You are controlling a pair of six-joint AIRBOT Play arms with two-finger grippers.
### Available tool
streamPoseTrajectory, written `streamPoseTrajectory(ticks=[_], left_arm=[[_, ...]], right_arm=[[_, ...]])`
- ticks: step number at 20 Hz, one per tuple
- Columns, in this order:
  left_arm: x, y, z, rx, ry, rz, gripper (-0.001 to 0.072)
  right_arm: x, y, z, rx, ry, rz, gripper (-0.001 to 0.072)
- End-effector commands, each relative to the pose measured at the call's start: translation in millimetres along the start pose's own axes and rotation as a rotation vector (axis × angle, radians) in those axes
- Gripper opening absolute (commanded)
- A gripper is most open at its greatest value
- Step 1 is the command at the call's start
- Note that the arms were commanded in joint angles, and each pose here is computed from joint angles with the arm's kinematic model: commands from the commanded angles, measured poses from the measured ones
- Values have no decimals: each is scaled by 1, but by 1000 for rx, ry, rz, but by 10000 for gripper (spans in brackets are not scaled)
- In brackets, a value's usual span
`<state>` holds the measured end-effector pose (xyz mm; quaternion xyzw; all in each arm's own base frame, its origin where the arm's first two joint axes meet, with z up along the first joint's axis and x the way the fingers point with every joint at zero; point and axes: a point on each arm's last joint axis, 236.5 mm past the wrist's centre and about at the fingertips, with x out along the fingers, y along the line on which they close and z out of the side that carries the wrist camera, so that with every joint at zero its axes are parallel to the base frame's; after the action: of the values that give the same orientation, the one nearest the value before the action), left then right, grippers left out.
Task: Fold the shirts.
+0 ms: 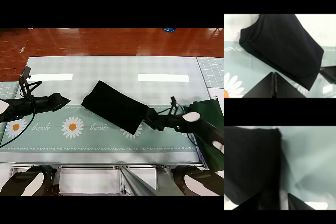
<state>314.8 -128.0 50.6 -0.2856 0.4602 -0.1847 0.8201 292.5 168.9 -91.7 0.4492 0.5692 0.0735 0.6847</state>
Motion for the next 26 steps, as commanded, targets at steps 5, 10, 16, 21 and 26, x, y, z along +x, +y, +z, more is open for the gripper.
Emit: streamPoseTrajectory(ticks=[5, 10, 16, 21, 26], left_arm=[[0, 0, 0, -3, -1, -2, 21], [2, 1, 0, -7, 4, 0, 21], [3, 2, -1, -10, 10, 1, 21], [3, 2, -2, -9, 11, 1, 21], [3, 1, -4, 9, 23, -2, 21]], right_arm=[[55, 82, -17, -197, 248, 157, 25], [4, 219, 40, -472, 115, 308, 22], [-123, 307, 142, -621, -216, 262, 22], [-236, 291, 201, -547, -367, 226, 22], [-334, 208, 233, -353, -467, 93, 22]])
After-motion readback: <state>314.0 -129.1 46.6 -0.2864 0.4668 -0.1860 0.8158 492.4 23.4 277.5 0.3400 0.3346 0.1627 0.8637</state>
